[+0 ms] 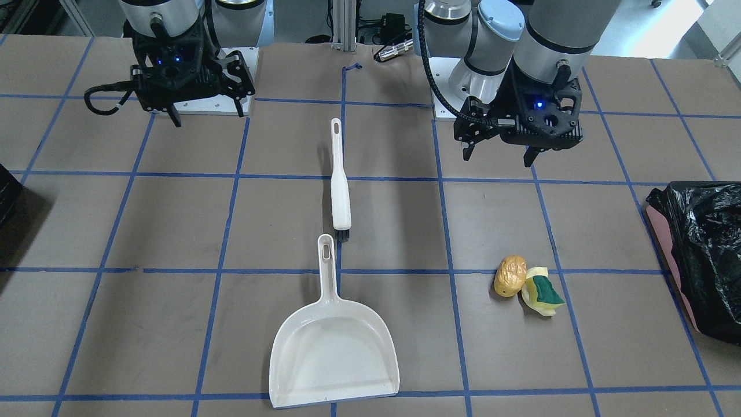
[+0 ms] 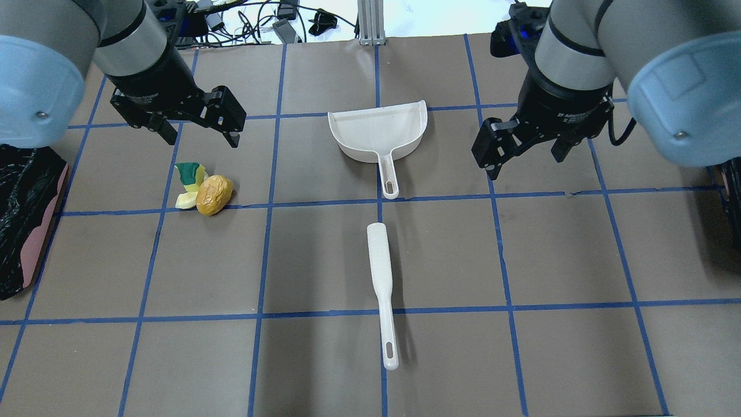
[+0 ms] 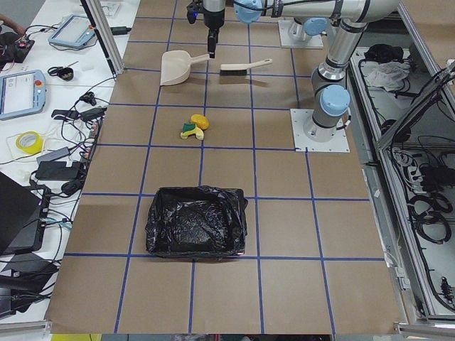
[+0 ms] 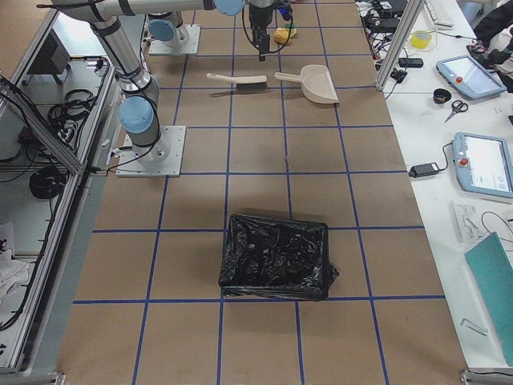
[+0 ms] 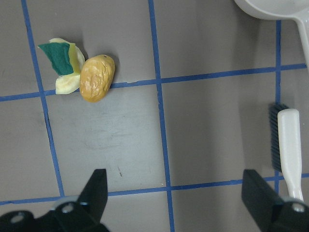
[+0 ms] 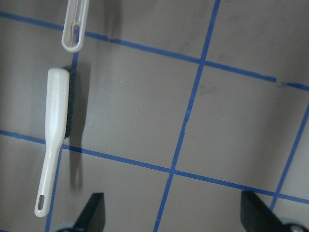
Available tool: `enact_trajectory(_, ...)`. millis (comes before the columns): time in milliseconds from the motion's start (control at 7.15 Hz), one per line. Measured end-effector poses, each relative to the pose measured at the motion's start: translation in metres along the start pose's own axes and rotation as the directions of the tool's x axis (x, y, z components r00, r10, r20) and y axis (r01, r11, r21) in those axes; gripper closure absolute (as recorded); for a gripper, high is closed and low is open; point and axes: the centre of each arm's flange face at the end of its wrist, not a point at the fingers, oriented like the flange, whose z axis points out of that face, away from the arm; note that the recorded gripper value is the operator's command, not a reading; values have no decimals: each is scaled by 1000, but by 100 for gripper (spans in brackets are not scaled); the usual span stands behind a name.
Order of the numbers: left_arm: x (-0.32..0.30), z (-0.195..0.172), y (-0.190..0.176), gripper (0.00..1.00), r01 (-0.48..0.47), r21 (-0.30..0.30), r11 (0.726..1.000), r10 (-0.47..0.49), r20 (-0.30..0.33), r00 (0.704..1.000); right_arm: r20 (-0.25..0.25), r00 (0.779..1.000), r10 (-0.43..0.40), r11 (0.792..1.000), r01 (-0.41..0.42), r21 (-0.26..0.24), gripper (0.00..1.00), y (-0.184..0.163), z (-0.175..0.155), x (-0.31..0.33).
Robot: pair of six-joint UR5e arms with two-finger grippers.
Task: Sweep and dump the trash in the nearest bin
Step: 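Reach the left gripper to the dustpan handle while the right reaches the brush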
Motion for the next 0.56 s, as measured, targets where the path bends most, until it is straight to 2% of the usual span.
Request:
enact_trajectory(280,-14,3,-18,0,4,32,999,-5,7,1000,38,999,-11,999,13,-52,0,17,48,-37)
enact_trajectory(419,-26,5,-36,0,15,58,998,-16,11,1000,35,999,-4,998,6,-57,0,22,70,-60)
enact_trajectory(559,-33,5,-60,0,22,76,997,-23,15,1000,29,999,-20,998,21,-66,5,27,92,-86)
